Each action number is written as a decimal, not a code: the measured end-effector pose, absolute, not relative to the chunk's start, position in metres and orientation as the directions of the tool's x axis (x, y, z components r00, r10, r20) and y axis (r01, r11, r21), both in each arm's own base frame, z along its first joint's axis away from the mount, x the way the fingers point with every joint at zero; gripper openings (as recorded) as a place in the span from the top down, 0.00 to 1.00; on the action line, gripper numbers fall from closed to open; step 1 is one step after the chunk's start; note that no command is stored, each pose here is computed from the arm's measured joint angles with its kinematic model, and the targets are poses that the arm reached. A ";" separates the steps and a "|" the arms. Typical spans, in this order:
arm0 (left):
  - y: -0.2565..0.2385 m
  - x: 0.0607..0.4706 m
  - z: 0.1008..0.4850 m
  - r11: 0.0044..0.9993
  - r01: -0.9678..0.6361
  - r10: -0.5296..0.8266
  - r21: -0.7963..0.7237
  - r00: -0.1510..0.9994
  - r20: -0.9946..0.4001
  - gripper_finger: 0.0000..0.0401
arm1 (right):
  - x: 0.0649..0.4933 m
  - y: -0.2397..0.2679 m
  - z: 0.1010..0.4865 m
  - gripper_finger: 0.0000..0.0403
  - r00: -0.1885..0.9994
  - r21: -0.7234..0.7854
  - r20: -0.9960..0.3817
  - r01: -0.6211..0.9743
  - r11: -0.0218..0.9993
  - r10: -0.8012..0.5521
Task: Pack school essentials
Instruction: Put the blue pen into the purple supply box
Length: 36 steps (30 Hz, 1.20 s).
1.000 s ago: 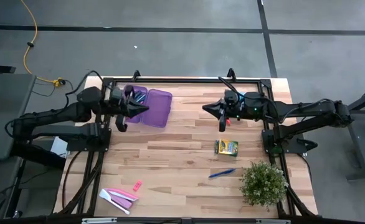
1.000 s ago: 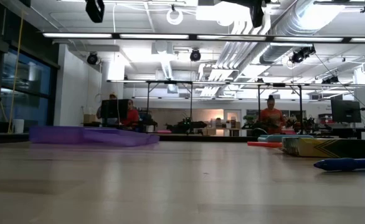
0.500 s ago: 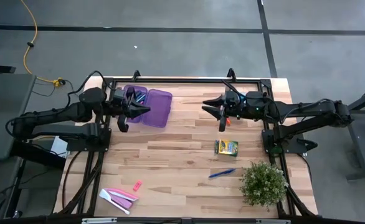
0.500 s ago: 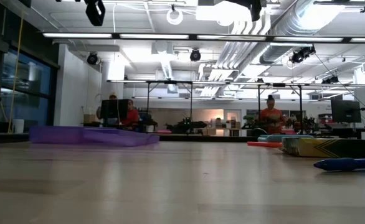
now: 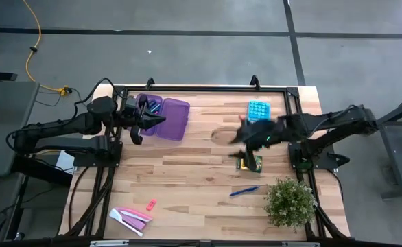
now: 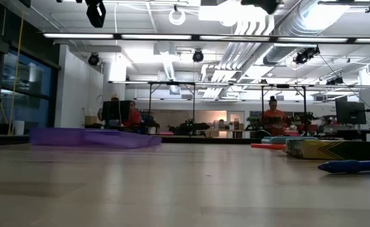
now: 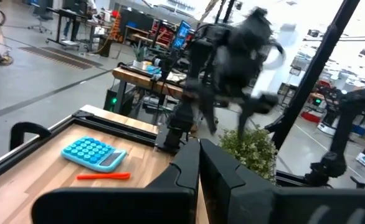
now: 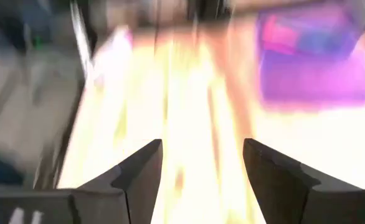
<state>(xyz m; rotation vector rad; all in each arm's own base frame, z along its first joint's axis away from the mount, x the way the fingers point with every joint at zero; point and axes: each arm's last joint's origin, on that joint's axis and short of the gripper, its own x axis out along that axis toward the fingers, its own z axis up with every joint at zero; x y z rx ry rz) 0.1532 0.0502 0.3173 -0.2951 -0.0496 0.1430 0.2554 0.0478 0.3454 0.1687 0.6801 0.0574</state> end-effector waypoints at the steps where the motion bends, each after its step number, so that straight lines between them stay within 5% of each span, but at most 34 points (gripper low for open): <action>1: 0.050 0.153 0.317 0.946 -0.135 0.149 -0.293 0.988 0.027 1.00 | 0.258 0.056 0.342 0.46 0.729 0.190 -0.672 -0.005 0.982 0.134; 7: 0.050 0.153 0.317 0.946 -0.137 0.151 -0.294 0.988 0.024 1.00 | 0.266 0.103 0.302 0.46 0.443 0.264 -0.858 -0.053 0.963 0.259; 19: 0.050 0.153 0.317 0.943 -0.137 0.152 -0.302 0.988 0.023 1.00 | 0.290 0.163 0.205 0.46 0.144 0.086 -0.984 -0.135 0.987 0.105; 36: 0.050 0.153 0.317 0.943 -0.140 0.155 -0.302 0.988 0.023 1.00 | 0.299 0.170 0.154 0.47 0.024 0.012 -1.000 -0.178 0.984 0.016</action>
